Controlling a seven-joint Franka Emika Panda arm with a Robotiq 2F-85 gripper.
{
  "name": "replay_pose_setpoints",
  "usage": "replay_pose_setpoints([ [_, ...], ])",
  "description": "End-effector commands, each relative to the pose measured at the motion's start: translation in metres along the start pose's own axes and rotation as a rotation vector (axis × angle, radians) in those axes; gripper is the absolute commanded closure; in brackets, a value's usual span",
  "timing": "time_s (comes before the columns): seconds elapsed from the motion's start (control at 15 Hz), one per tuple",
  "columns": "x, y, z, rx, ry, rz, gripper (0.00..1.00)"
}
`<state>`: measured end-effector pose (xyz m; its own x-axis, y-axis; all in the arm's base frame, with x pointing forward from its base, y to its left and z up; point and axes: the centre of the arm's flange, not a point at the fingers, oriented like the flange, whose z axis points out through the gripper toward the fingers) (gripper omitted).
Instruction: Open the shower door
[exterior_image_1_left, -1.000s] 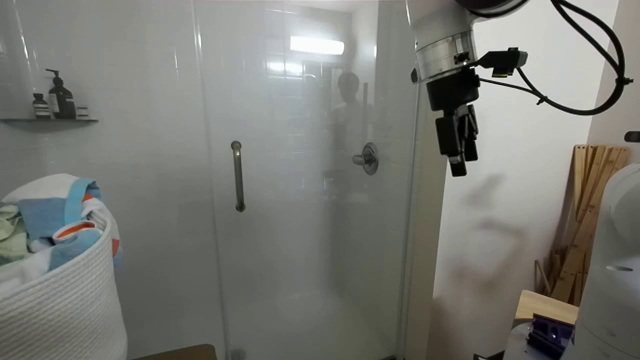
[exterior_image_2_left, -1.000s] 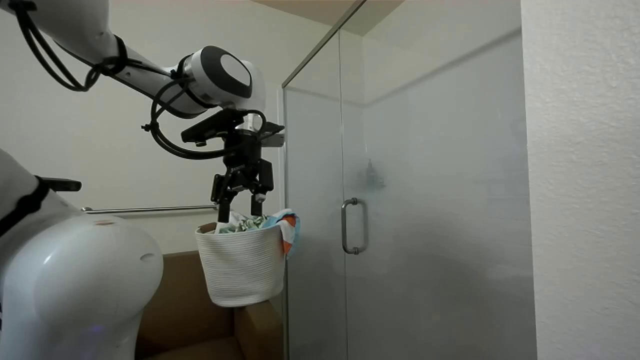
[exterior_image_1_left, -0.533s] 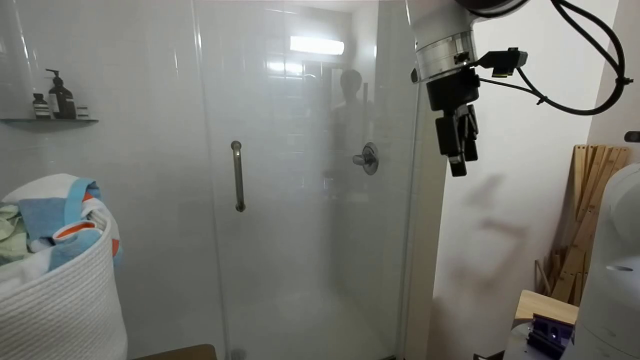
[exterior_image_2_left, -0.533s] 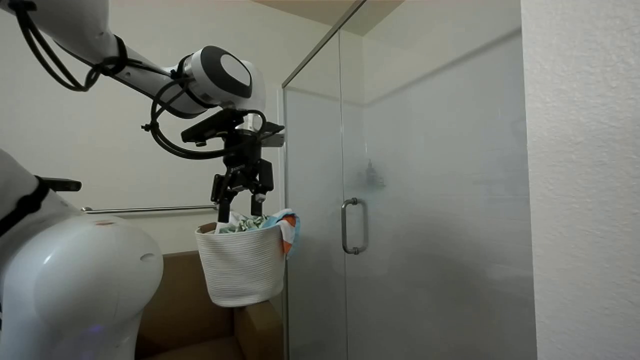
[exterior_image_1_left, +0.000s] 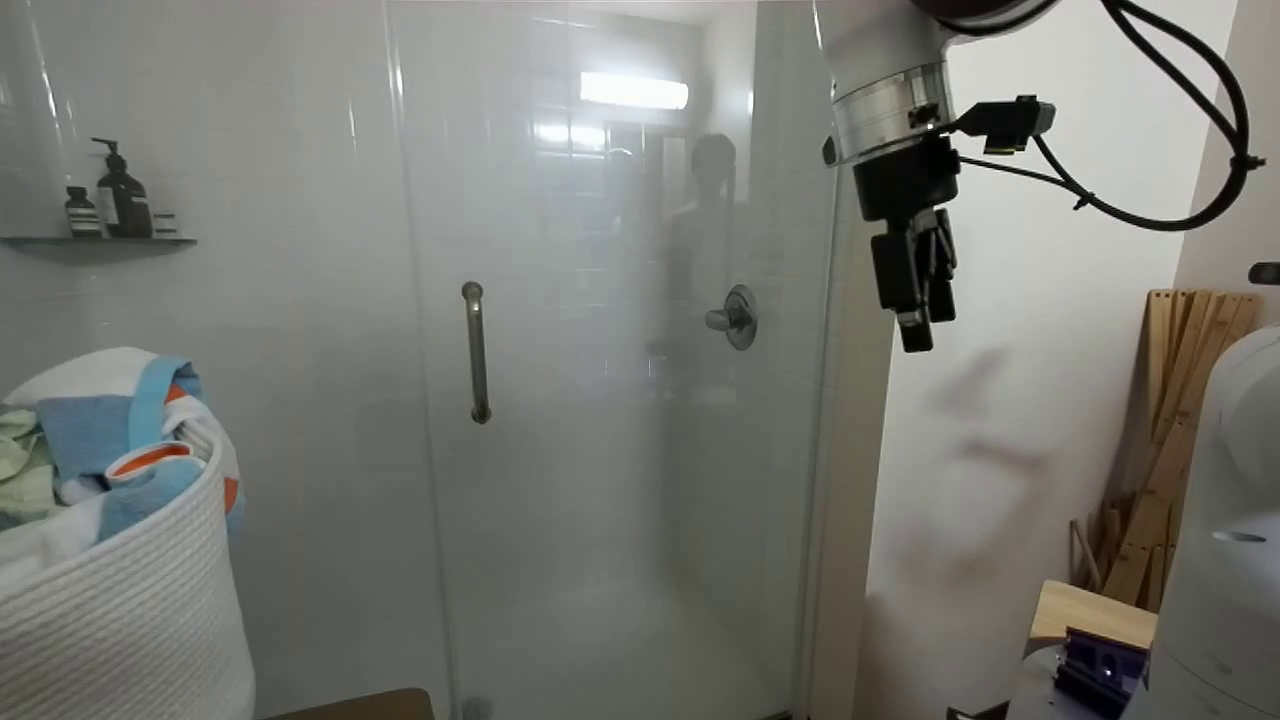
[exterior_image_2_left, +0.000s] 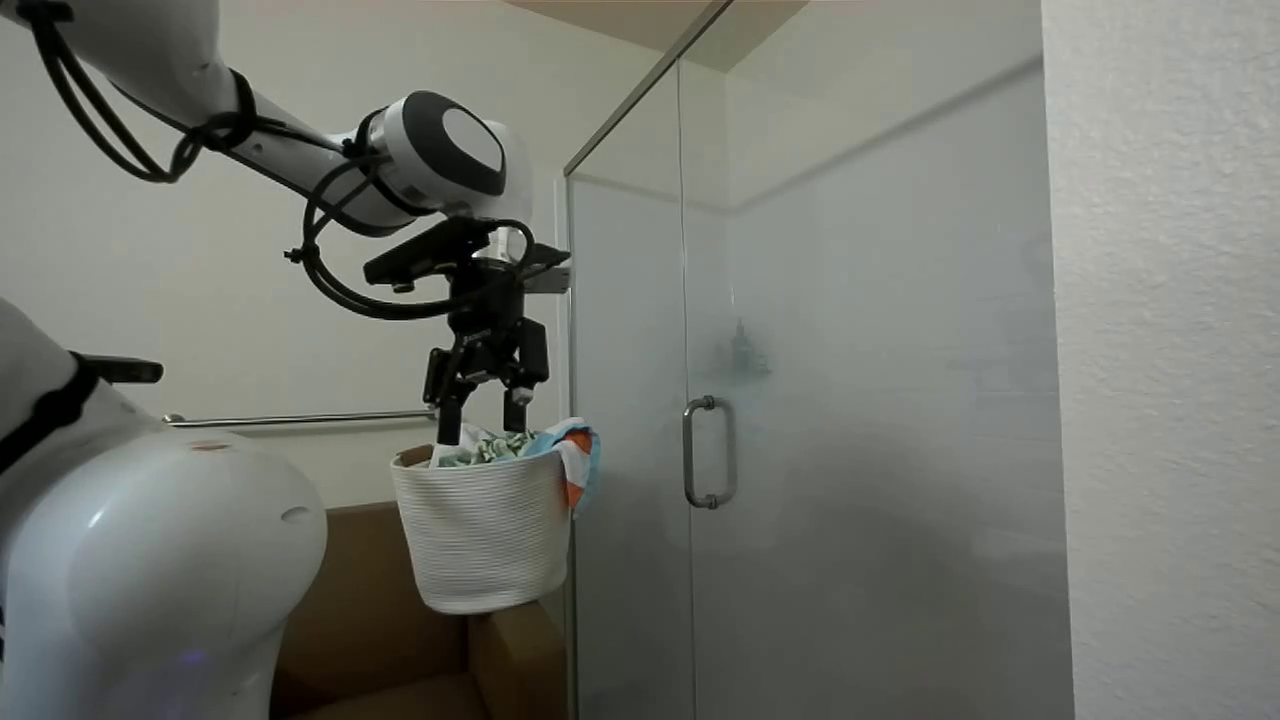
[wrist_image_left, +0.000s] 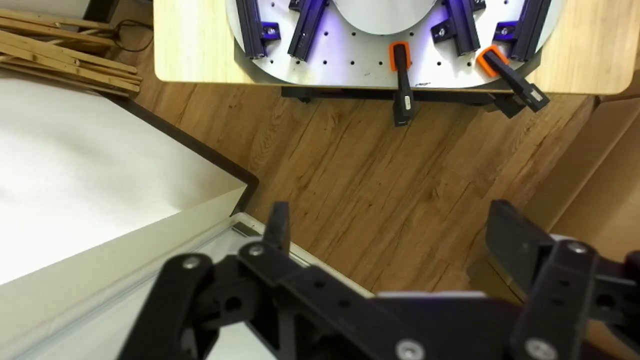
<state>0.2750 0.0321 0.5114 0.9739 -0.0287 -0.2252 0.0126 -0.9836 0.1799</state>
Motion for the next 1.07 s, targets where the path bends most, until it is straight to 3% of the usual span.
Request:
replay_pose_setpoints([
  [0.0, 0.010, 0.020, 0.000, -0.025, 0.041, -0.026, 0.00],
  [0.27, 0.040, 0.056, -0.007, -0.093, 0.186, -0.044, 0.00],
  [0.4, 0.070, 0.067, -0.007, -0.123, 0.307, -0.045, 0.00],
  [0.67, 0.155, 0.075, 0.003, -0.043, 0.496, -0.041, 0.00],
  [0.8, 0.192, 0.075, 0.011, 0.014, 0.534, -0.053, 0.00],
  [0.93, 0.227, 0.069, 0.023, 0.013, 0.510, -0.070, 0.00],
  [1.0, 0.175, 0.069, 0.023, 0.001, 0.531, -0.028, 0.00],
])
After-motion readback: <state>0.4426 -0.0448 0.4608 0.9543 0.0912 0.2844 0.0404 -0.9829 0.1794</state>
